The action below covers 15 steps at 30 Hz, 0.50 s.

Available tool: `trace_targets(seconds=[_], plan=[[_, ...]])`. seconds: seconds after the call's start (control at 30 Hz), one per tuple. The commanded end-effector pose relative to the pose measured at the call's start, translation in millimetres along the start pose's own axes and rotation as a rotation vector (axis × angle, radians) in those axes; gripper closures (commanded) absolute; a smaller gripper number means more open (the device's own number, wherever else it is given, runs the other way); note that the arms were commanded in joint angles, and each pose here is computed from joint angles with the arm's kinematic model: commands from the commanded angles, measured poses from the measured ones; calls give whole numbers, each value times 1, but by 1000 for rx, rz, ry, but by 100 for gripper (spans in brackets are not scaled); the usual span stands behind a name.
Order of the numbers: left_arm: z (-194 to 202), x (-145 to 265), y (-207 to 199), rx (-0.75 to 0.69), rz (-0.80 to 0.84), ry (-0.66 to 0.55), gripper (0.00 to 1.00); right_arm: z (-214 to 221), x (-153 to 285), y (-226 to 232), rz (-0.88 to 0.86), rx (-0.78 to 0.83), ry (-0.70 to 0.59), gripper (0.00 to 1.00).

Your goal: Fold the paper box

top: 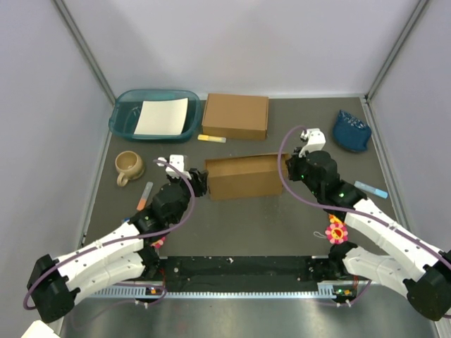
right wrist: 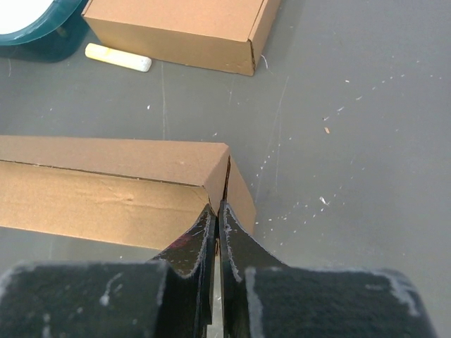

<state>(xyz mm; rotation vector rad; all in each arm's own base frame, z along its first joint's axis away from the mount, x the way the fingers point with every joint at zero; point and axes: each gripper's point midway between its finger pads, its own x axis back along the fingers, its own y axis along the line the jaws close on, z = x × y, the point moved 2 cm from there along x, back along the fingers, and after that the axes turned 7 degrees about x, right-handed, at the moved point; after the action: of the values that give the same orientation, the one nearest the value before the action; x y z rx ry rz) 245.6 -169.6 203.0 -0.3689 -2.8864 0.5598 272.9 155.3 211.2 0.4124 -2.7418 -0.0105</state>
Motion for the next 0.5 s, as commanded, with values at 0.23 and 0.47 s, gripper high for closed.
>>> trace_targets(seconds=[0.23,0.47], plan=[[-61,-7,-31,41,65,-99,46,36,4,1,-10,30,162,100],[-51,-15,-29,14,51,-60,53,33,4,3,-19,27,158,100]])
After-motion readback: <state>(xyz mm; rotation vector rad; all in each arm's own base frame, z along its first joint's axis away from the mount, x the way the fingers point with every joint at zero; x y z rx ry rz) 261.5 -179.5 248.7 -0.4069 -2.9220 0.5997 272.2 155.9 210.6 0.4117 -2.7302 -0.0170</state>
